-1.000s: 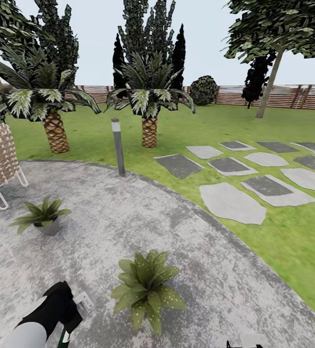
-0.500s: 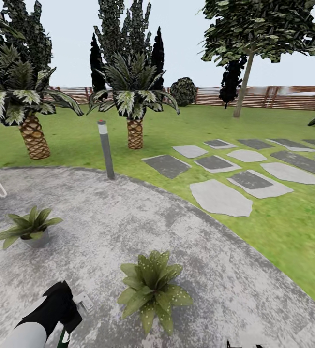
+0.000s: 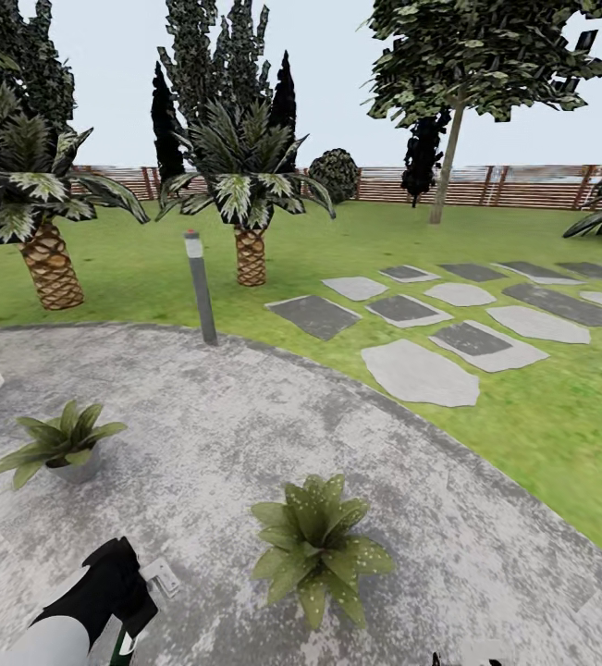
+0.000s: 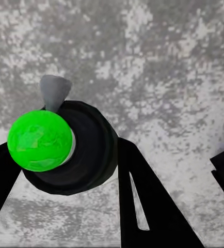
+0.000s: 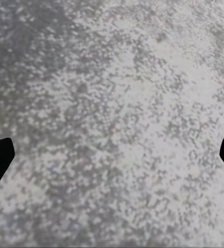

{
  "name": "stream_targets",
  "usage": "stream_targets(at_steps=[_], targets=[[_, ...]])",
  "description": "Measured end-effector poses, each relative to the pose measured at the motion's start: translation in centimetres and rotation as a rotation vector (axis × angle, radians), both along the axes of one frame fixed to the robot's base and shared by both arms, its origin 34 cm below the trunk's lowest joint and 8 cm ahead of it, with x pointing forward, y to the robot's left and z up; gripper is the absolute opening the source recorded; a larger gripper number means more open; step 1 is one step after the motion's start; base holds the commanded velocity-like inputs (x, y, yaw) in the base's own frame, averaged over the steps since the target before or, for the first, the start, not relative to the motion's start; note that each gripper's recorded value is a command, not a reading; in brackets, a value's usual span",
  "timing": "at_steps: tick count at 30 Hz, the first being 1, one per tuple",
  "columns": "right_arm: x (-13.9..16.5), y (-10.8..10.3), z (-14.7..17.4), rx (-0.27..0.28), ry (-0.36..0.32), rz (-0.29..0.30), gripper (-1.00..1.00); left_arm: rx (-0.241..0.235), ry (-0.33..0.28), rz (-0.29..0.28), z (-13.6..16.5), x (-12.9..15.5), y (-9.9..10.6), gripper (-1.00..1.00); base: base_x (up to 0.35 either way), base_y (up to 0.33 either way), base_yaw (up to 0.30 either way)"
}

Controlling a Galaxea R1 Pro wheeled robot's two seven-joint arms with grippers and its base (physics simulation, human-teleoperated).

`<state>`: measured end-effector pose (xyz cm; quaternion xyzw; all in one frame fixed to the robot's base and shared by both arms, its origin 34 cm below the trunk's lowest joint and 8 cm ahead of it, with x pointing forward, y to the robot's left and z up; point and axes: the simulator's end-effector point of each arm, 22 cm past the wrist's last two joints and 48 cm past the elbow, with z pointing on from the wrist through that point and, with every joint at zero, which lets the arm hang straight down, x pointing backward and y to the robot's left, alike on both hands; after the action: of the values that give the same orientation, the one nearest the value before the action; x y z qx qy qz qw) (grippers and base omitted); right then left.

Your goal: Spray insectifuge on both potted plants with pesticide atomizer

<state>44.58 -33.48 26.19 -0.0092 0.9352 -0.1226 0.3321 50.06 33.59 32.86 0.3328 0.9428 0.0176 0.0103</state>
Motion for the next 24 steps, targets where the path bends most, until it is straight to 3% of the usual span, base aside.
stream_targets(at_steps=[5,11,17,22,24], targets=[[0.0,0.1,0.0,0.001,-0.001,-0.002,1.00,0.000,0.000,0.001,0.0,0.0,0.0,-1.00,0.001,0.326,-0.047],[0.1,-0.1,0.1,0.001,-0.003,-0.006,1.00,-0.020,-0.013,0.015,0.3,0.6,-0.4,-1.00,0.053,0.282,-0.245],[0.1,-0.2,0.1,0.000,-0.003,-0.007,1.00,-0.094,-0.019,-0.008,0.3,1.3,-5.4,-1.00,0.010,0.039,-0.272],[0.1,-0.5,0.1,-0.003,-0.004,-0.011,1.00,-0.120,0.022,-0.113,0.4,0.7,-9.4,-1.00,0.000,0.002,-0.263],[0.1,-0.6,0.1,-0.004,-0.005,-0.015,1.00,-0.162,0.060,-0.146,1.3,0.8,-10.5,-1.00,0.000,0.000,-0.201]])
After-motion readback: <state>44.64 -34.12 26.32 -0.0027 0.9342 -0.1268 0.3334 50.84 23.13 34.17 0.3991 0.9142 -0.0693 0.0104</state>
